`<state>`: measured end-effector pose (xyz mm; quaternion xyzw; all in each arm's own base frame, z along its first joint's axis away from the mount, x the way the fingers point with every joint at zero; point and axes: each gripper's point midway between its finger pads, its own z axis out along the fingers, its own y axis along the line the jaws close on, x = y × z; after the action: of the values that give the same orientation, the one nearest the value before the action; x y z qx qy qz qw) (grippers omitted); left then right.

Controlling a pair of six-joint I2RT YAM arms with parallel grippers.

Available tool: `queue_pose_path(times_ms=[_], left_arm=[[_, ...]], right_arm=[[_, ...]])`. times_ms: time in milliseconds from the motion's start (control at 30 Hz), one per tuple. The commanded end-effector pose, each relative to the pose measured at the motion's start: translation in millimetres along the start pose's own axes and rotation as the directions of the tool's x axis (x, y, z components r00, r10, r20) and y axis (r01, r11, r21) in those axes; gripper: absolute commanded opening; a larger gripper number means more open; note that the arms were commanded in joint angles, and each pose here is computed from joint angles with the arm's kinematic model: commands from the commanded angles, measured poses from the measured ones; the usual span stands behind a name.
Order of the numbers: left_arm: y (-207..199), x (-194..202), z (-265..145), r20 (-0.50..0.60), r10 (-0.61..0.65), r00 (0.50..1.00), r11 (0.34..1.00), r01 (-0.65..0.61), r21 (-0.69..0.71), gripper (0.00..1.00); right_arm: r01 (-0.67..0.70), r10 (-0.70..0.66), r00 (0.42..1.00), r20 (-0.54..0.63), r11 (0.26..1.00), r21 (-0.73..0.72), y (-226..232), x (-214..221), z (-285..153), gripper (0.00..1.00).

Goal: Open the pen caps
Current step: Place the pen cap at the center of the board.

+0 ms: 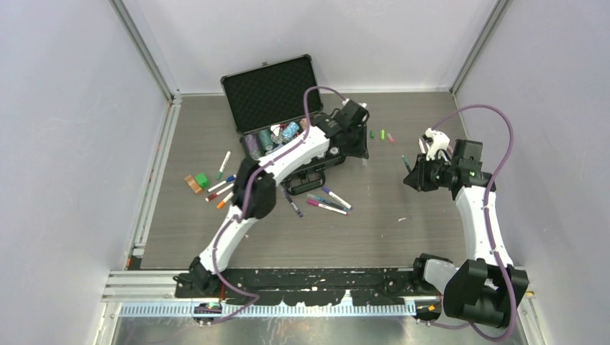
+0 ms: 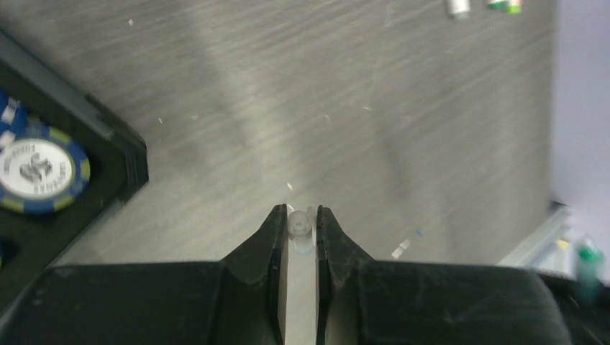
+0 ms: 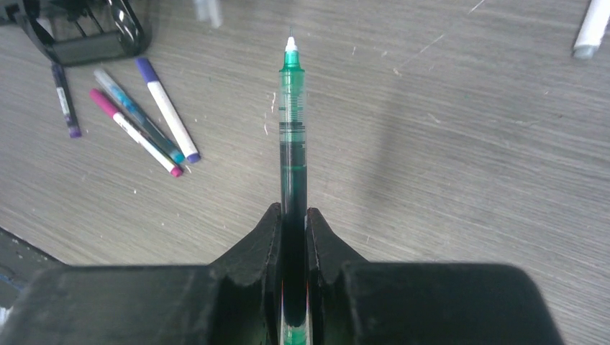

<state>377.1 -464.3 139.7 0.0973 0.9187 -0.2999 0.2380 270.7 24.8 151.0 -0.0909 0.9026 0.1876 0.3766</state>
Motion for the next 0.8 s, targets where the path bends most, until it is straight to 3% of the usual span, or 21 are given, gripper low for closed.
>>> queue_pose_path(times_ms=[0, 233, 567, 767], left_arm=[[52, 12, 16, -0.109, 0.081, 0.991, 0.962, -0.106, -0.252, 0.00], [75, -5, 41, -0.030, 0.120, 0.992, 0.936, -0.123, -0.331, 0.02], [74, -32, 58, 0.092, 0.170, 0.981, 0.933, -0.130, -0.335, 0.06], [73, -40, 65, 0.131, 0.177, 0.976, 0.935, -0.124, -0.333, 0.19]], right_arm=[[0.007, -0.008, 0.999, -0.036, 1.000, -0.013, -3, 8, 1, 0.00], [-0.014, 0.013, 0.999, -0.033, 0.999, -0.033, -1, 9, 1, 0.00], [-0.028, 0.026, 0.999, -0.041, 0.998, -0.050, 1, 12, 2, 0.00], [-0.033, 0.030, 0.998, -0.058, 0.998, -0.052, 0, 16, 4, 0.01]])
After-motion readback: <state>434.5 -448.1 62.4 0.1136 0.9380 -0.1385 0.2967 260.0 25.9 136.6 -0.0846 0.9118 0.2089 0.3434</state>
